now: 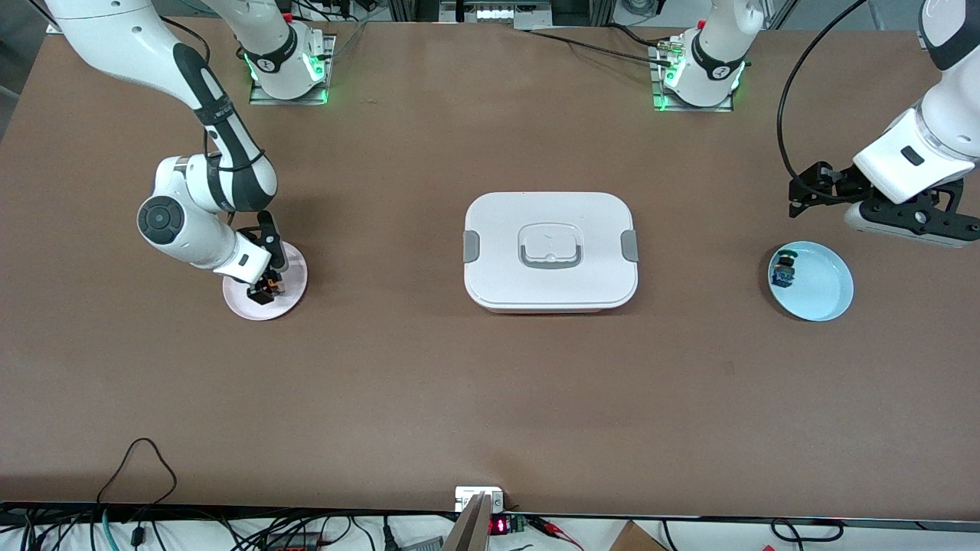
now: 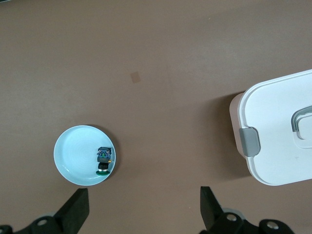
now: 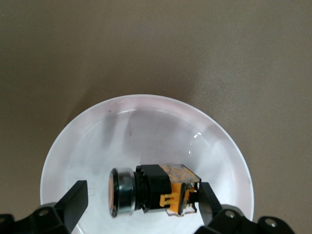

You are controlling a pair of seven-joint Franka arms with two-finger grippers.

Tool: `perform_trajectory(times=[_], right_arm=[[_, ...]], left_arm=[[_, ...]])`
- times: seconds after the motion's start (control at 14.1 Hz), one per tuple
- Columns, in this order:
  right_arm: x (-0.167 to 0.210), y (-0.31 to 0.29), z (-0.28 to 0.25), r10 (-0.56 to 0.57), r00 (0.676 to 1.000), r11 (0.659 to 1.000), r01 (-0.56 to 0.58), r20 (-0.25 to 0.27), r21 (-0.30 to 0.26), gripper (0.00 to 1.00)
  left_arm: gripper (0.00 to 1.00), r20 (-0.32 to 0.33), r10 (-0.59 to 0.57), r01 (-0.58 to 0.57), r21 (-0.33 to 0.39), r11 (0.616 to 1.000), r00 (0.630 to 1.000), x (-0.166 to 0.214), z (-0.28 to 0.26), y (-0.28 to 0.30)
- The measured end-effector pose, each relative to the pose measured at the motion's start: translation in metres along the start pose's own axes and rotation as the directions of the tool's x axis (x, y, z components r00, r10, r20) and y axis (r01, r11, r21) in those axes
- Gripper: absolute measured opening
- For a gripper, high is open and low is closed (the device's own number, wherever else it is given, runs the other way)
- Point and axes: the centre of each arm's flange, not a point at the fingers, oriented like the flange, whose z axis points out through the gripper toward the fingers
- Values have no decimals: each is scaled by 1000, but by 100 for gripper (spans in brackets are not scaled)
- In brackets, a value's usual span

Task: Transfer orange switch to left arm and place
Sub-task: 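Close the right gripper on the orange switch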

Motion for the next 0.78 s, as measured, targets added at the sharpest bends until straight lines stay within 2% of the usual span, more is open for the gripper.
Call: perform_trajectory(times=[0.78], right_arm=[[1,-2,4,6,1000,1000,-6,-3,-3,100]], left_arm=[[100,0,0,0,0,1000,1000,0,0,0]])
